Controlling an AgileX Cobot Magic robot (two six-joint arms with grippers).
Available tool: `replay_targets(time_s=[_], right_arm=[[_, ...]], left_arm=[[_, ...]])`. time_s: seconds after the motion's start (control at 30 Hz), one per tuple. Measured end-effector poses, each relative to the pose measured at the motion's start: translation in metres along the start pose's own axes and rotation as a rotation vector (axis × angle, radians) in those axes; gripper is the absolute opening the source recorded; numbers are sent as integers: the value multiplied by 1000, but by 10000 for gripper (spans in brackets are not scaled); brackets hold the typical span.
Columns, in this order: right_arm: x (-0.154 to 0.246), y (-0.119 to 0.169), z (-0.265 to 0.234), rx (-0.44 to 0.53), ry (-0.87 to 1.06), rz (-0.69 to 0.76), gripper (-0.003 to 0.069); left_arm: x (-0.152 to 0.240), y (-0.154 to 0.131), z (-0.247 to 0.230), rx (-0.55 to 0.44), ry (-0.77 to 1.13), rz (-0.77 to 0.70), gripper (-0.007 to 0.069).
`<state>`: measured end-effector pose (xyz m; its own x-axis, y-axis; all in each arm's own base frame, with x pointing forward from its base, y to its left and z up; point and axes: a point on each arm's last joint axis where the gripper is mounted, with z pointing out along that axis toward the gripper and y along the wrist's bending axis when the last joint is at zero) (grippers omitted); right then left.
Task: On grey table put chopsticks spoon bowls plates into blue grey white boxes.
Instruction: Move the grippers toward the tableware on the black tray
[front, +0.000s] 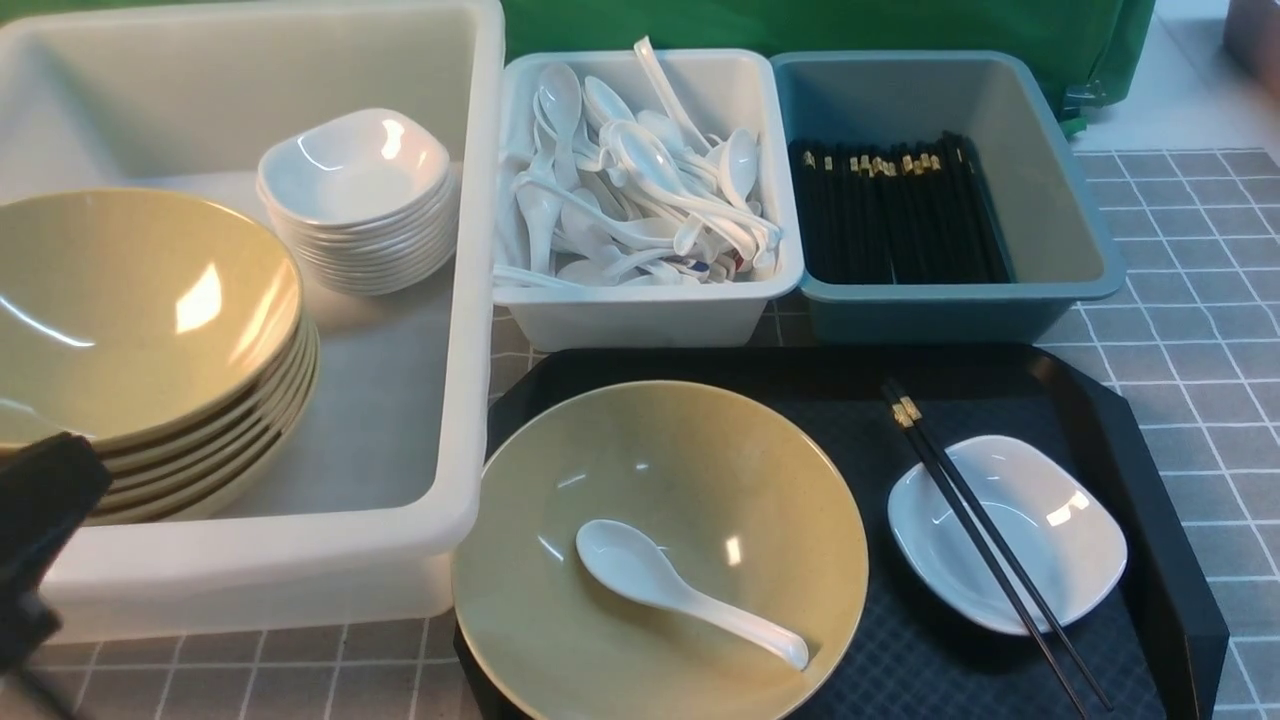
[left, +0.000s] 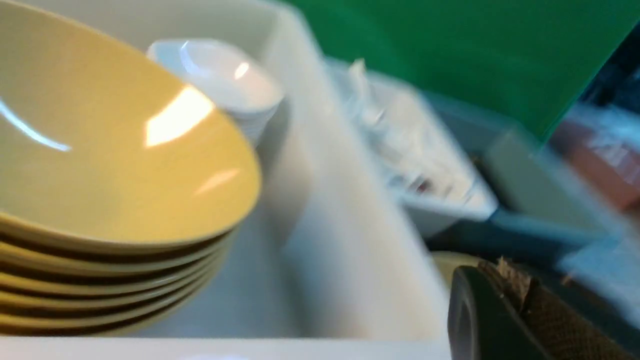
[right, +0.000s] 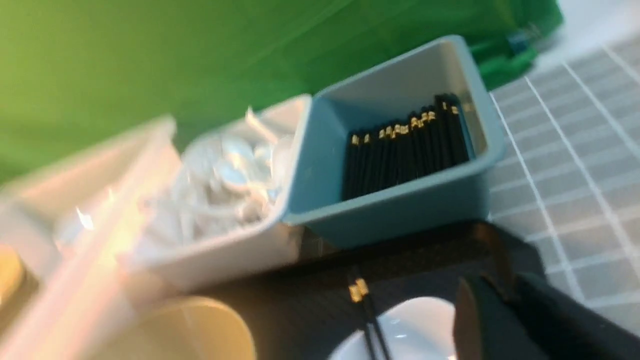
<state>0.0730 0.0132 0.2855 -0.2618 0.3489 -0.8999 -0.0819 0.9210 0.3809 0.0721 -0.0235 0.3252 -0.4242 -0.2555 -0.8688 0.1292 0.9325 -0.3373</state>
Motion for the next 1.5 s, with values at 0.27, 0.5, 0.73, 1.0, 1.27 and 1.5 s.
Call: replay_targets(time_s=[0.27, 0.5, 0.73, 1.0, 1.27, 1.5], right_arm=[[-69, 32, 42, 75, 479, -413, 32], [-55, 33, 86, 57, 879, -508, 34], [-26, 54, 120, -49, 997, -587, 47], [10, 65, 161, -71, 1095, -600, 217], [28, 69, 216, -31, 1130, -605, 522], [47, 66, 251, 16, 1182, -619, 531]], left_arm=[[-59, 0, 16, -139, 376, 262, -11], [-57, -21, 50, 36, 532, 444, -11], [-41, -70, 97, 248, 633, 646, -11], [-29, -131, 130, 364, 669, 897, -11], [-13, -139, 153, 350, 729, 952, -11], [-11, -138, 153, 345, 753, 954, -11]])
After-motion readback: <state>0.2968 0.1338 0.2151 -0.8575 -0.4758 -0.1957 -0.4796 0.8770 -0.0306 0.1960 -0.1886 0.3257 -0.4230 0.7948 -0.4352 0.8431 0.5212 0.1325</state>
